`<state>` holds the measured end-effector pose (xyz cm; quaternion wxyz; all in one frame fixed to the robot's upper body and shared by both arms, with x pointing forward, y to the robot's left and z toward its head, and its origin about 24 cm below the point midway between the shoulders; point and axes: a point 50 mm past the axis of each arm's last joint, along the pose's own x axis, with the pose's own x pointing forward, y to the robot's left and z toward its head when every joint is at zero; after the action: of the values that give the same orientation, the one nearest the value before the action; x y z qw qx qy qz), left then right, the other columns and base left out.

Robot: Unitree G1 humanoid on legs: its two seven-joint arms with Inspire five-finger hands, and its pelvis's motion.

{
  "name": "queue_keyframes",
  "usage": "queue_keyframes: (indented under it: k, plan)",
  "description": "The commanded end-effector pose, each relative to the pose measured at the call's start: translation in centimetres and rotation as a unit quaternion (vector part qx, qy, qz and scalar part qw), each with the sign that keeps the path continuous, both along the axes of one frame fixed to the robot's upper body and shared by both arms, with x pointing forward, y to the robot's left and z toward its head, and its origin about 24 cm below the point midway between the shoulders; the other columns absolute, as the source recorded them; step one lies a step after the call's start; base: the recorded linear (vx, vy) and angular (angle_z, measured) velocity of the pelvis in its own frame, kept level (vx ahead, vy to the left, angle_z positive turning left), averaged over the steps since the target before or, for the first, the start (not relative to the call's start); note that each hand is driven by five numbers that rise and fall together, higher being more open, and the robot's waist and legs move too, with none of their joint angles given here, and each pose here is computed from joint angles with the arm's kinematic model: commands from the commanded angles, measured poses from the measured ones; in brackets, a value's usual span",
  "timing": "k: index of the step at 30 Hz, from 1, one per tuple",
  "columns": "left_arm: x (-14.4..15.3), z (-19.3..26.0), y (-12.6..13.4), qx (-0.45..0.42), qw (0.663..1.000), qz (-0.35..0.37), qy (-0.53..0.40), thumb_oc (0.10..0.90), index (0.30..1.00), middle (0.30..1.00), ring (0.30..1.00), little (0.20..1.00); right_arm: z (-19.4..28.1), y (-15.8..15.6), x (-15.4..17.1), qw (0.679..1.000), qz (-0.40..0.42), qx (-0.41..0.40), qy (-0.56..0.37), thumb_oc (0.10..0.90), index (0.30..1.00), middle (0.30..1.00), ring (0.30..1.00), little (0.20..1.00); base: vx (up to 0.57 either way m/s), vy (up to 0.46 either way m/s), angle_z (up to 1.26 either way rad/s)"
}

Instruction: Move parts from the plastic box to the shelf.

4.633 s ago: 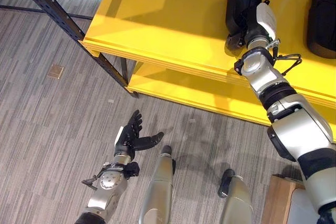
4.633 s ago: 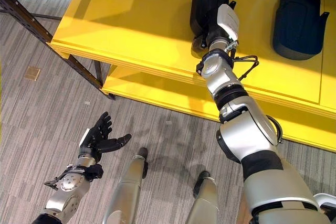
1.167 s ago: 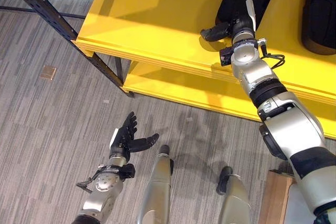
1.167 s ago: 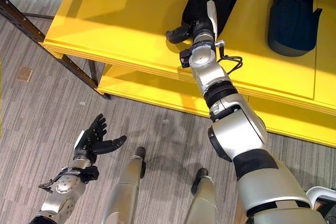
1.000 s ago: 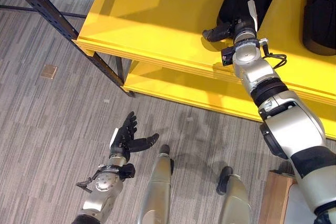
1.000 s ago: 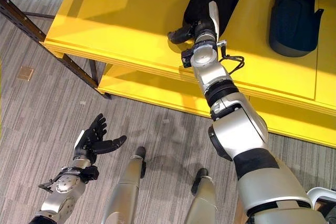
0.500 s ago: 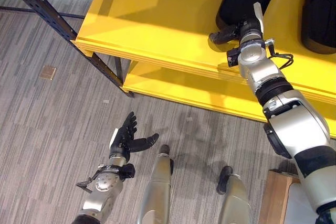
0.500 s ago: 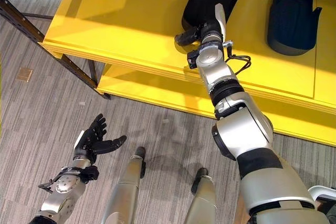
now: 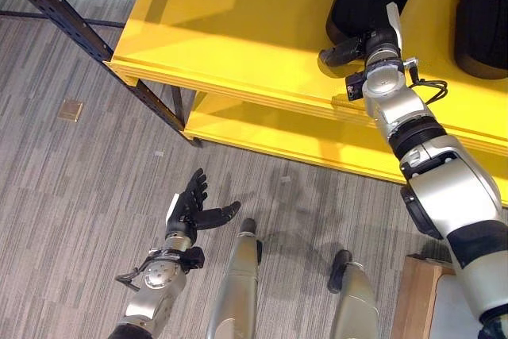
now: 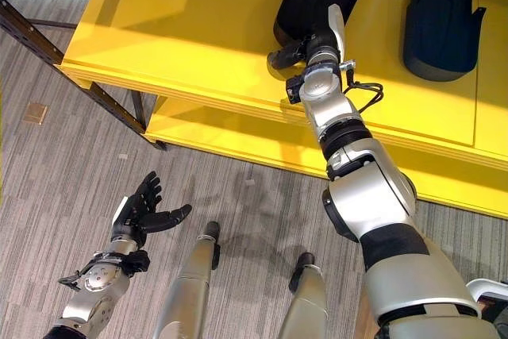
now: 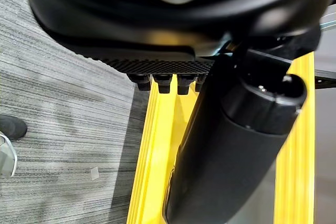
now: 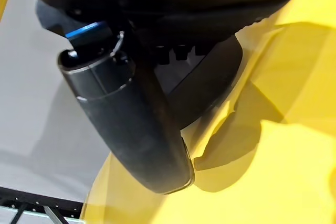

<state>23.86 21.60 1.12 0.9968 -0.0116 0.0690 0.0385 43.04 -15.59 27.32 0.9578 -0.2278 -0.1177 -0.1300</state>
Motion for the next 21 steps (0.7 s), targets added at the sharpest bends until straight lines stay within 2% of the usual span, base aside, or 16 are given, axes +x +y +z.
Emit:
queue_keyframes:
  k: [1,21]
  plan:
    - [1.3,3.7,1.2,0.008,0.996,0.004,-0.093,0.900,1.000,1.000,1.000,1.000,5.7,-0.9,-0.9,0.995,-0.009,-0.030,-0.092,0.900,1.000,1.000,1.000,1.000,0.00,0.000,0.00]
    - [1.2,3.8,1.5,0.005,0.995,0.009,-0.097,0.900,1.000,1.000,1.000,1.000,6.6,-2.7,-1.3,0.989,-0.045,-0.103,-0.093,0.900,1.000,1.000,1.000,1.000,0.00,0.000,0.00]
